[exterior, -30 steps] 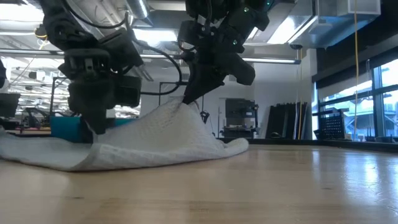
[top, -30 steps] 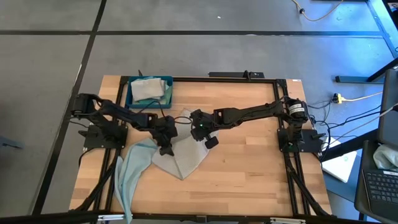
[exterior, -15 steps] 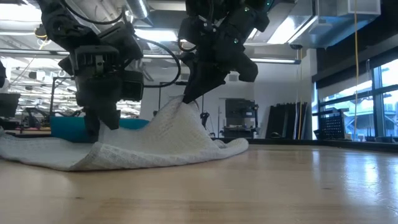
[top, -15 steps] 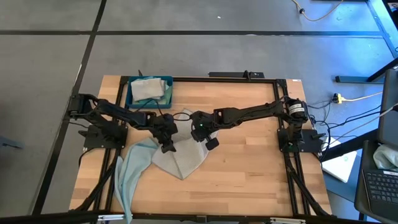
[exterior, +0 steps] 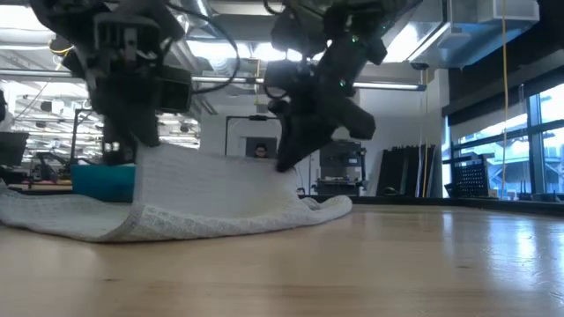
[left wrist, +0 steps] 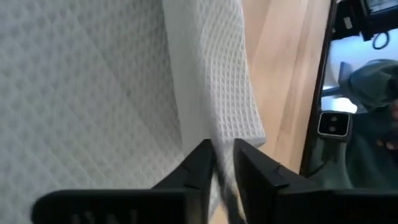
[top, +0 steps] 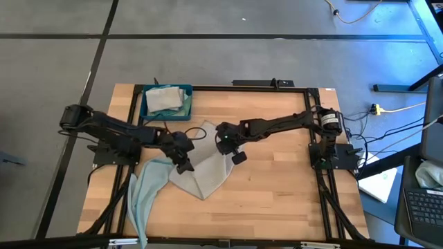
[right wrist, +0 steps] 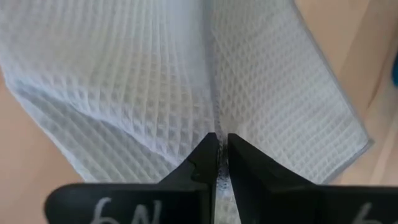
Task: Fold microfiber towels
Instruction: Fold the gray towel
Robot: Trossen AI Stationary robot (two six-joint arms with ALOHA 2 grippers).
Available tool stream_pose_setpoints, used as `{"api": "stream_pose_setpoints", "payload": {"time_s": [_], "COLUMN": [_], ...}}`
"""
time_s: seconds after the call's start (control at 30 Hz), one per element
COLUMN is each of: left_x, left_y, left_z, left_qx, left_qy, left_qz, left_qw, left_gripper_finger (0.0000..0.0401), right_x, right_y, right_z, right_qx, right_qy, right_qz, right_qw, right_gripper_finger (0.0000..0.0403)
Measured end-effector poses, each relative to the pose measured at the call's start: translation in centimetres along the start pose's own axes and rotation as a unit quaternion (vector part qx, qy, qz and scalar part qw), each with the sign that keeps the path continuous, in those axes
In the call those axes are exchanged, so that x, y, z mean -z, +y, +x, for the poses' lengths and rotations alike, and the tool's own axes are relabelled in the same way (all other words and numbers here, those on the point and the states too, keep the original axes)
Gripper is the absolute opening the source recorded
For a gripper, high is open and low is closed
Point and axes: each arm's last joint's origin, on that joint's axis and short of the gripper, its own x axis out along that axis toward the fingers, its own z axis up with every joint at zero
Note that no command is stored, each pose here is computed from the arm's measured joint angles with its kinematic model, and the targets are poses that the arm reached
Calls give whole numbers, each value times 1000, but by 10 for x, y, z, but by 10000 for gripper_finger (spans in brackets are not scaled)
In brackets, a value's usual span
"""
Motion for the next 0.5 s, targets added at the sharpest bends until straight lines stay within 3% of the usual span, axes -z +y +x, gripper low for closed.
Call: {"api": "stream_pose_setpoints", "payload": {"time_s": [0.17,0.5], "left_x": [14,36], "left_y": [-13,-28], "left_z": [1,9], "left_qx": [-18,-47], "left_qy": [-8,-26], "left_qz": [-8,-12], "left_qw": [1000,998], "left_gripper_finger": [6,1], "right_x": [5,0], "right_y": [-7,-10], "right_z": [1,1], "right_qx": [8,26], "right_qy": [-1,-28], "right_qz": [2,-14], "right_qw": [1000,999], "right_gripper_finger": [42,42]}}
